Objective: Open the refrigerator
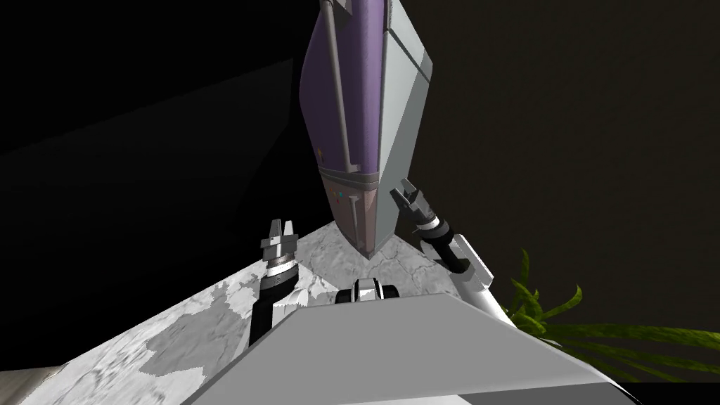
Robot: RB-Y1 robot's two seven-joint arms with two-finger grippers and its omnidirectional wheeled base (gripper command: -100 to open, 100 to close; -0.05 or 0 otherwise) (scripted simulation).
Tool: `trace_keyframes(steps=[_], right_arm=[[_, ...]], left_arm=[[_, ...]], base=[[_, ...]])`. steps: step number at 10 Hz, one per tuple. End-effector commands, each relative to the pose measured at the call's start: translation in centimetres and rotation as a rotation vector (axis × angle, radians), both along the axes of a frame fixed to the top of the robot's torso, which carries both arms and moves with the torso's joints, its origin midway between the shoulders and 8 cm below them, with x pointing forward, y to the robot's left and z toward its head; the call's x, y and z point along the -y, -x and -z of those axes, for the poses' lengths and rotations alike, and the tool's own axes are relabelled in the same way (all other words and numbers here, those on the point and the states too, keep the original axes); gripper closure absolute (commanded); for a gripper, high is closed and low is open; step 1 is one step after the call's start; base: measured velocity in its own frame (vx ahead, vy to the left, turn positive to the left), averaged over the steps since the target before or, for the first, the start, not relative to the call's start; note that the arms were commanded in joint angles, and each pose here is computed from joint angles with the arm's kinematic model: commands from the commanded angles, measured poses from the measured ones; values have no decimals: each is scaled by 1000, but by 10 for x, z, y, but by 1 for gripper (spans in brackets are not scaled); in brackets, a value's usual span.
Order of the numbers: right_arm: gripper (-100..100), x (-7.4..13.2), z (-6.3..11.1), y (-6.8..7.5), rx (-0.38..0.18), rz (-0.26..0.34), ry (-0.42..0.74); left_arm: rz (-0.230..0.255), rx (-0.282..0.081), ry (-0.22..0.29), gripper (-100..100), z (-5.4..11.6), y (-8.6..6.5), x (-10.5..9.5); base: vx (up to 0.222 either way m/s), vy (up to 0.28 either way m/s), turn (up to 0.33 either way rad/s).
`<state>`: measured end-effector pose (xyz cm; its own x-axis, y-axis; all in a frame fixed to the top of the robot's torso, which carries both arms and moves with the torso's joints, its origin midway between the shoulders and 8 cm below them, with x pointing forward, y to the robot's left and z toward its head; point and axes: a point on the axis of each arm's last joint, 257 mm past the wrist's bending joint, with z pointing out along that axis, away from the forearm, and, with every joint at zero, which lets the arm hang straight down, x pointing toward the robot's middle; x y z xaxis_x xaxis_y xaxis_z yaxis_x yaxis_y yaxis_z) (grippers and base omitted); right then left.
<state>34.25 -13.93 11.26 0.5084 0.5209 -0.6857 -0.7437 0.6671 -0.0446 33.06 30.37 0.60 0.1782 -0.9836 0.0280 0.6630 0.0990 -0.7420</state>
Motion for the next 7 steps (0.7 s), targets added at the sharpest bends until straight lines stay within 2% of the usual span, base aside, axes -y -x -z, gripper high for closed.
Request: trace_keyframes(steps=[1, 2, 4, 5, 6, 7], right_arm=[[-100, -21, -8, 3, 101, 10, 114], [-100, -22, -6, 3, 103, 16, 123], [-100, -40, -10, 4, 192, 26, 225], [-100, -42, -10, 3, 198, 34, 237], [-100, -51, -11, 3, 243, 40, 289], [-100, -51, -10, 3, 244, 45, 295]], left_arm=[[0, 0, 0, 0, 0, 0, 0], [0, 0, 0, 0, 0, 0, 0], [0, 0, 0, 0, 0, 0, 0], [0, 0, 0, 0, 0, 0, 0], [0, 0, 0, 0, 0, 0, 0], [0, 0, 0, 0, 0, 0, 0]], base=[[111, 104, -337], [87, 100, -115], [115, 121, -239], [86, 102, -107], [68, 70, -201], [71, 61, -103]])
